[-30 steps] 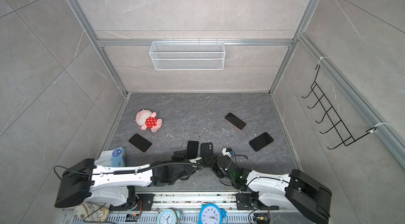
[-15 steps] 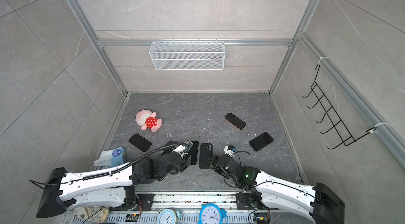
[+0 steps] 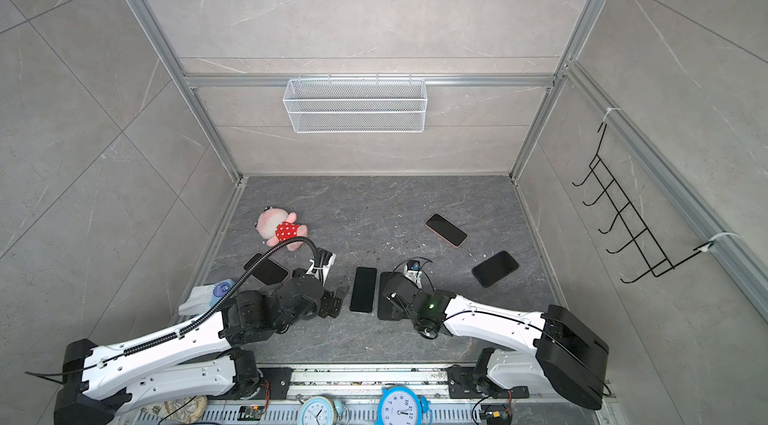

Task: Take the phone out of the phone case
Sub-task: Move the phone case to the center of the table.

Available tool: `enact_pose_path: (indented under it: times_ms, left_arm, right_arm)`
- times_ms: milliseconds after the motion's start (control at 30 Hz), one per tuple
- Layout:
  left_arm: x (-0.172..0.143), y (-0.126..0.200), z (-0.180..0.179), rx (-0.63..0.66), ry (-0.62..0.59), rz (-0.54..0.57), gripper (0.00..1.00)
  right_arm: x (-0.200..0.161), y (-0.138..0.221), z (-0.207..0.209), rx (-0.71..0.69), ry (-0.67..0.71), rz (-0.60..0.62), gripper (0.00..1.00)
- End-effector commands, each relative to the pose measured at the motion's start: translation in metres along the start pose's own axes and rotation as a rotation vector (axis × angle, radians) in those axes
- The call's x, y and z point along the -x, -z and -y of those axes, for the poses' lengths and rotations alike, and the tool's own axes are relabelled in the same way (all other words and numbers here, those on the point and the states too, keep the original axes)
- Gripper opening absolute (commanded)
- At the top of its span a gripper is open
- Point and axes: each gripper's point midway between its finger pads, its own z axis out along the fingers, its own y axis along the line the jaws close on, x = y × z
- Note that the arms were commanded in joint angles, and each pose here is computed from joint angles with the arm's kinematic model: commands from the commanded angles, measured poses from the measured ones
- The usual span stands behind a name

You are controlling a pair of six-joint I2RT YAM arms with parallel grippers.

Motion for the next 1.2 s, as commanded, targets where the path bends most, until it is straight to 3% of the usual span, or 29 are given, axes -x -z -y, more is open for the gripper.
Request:
enact_pose_path:
  times_ms: [0, 300, 500, 1167]
  left_arm:
    - [0.013, 0.013, -0.001, -0.015, 0.074, 0.018, 0.94]
    - [0.012, 0.019, -0.004, -0.023, 0.103, 0.023, 0.92]
    - [0.009, 0.021, -0.008, -0.027, 0.112, 0.033, 0.91]
    - [0.006, 0.024, -0.010, -0.038, 0.128, 0.044, 0.90]
  right_arm:
    - [0.005, -0.004, -0.001, -0.024, 0.069, -0.008, 0.52]
    - [0.004, -0.023, -0.002, -0.050, 0.087, -0.038, 0.39]
    - [0.002, -0.033, -0.004, -0.050, 0.078, -0.048, 0.26]
    - [0.014, -0.047, -0.009, -0.094, 0.088, -0.020, 0.16]
